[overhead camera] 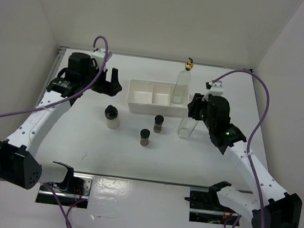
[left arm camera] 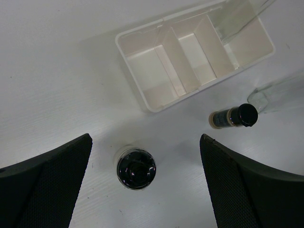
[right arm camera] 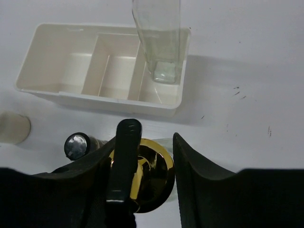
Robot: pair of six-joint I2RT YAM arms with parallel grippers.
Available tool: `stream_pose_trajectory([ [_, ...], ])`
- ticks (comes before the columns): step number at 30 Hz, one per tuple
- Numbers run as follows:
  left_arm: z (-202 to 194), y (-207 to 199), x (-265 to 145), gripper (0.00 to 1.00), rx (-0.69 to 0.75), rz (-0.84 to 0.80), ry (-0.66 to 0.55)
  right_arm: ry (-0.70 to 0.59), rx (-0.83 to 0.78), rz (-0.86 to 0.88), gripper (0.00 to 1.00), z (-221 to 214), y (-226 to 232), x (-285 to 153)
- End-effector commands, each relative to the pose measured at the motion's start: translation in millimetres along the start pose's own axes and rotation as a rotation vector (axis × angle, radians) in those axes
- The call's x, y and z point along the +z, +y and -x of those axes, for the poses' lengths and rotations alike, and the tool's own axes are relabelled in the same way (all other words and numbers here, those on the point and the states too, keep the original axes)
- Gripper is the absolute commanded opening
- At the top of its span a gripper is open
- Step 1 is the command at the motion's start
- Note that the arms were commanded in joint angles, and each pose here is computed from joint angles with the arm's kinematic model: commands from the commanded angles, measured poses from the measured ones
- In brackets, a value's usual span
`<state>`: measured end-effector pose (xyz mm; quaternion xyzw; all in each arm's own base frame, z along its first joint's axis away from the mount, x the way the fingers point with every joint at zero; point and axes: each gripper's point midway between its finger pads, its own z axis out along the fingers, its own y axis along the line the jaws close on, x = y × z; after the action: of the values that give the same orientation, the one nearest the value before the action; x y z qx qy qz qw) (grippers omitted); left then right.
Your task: Organize the condiment bottles
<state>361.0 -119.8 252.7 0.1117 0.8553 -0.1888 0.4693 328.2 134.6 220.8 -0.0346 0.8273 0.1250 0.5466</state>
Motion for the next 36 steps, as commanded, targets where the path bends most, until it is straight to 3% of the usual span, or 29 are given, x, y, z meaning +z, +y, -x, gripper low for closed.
stream_pose_trajectory([
  [1, 18.7, -5.0, -6.2, 1.00, 0.027, -0.011, -0.066, -0.075, -0.009, 0.010, 0.48, 25.6, 5.8, -0.3],
  [5, 18.7, -5.0, -6.2, 1.00, 0.027, -0.011, -0.066, -0.091, -0.024, 0.013, 0.35, 35.8, 7.2, -3.0],
  [9, 18.9, -3.4, -6.1, 1.00, 0.027, -0.002, -0.067, -0.096, -0.043, -0.010, 0.16, 47.5, 4.1, -8.9],
  [13, 15.0, -2.7, -4.9, 1.00, 0.024, -0.001, -0.058, -0.137, -0.053, -0.027, 0.04, 69.1, 2.4, -20.7],
  [26, 16.9, -2.4, -3.3, 1.00, 0.024, -0.001, -0.058, -0.343, -0.069, -0.010, 0.00, 154.8, 12.8, -54.2],
  [36, 16.5, -1.8, 4.1, 1.00, 0.022, -0.010, -0.048, -0.378, -0.061, -0.018, 0.00, 192.0, 23.5, -33.2],
])
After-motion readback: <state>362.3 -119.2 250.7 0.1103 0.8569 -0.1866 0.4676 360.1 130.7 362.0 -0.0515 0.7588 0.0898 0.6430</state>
